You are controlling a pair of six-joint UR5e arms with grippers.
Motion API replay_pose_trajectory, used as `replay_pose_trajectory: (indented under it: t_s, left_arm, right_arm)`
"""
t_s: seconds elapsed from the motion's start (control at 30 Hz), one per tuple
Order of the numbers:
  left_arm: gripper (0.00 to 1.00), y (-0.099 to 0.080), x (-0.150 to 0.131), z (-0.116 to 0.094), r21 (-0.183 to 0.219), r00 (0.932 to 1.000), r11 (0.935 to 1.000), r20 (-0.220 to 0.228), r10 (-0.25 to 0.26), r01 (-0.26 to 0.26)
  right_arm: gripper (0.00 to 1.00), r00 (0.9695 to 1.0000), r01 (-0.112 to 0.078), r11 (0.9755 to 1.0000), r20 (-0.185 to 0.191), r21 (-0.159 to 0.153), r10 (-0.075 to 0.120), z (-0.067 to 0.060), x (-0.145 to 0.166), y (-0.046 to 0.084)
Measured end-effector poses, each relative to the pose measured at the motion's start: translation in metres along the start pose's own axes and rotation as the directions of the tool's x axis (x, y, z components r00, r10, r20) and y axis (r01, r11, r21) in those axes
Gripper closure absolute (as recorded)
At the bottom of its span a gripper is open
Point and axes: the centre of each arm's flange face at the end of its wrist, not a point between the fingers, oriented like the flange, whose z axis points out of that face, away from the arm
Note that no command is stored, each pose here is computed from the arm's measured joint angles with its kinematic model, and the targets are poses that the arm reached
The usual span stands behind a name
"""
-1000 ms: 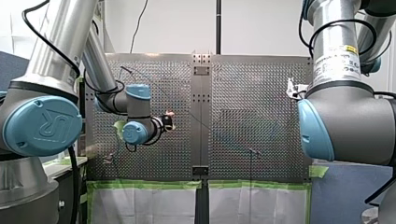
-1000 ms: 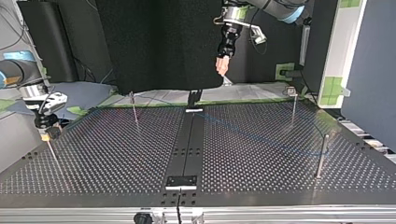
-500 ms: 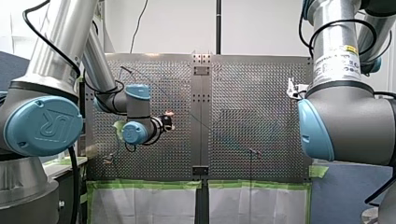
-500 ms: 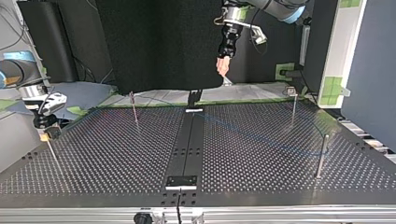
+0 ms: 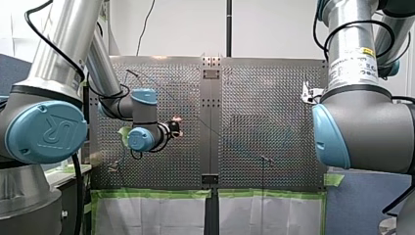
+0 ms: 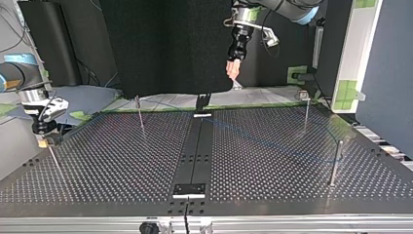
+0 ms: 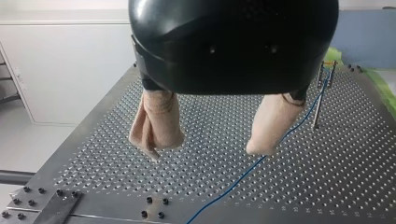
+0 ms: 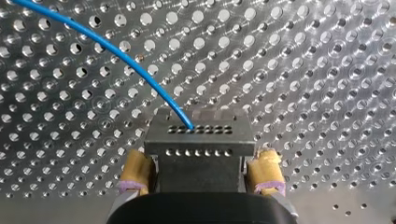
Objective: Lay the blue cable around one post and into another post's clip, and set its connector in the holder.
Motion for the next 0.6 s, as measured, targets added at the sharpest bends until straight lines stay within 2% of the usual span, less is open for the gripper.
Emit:
replay_pose_trajectory:
  t_s: [0.33,0.6]
  left_arm:
    - [0.00,0.0035,0.0026,-0.0039,0.000,1.0000,1.0000,-0.009,0.003,-0.003]
    - [0.00,0.0052,0.0028,-0.0032,0.000,0.9999,1.0000,-0.011,0.003,-0.003]
  right_arm:
    - [0.01,1.0000,0.000,0.9998,0.002,-0.021,0.000,-0.0003,-0.0002,0.0021]
    - [0.01,1.0000,0.003,0.9983,-0.003,-0.059,-0.004,-0.0003,0.0002,0.0059]
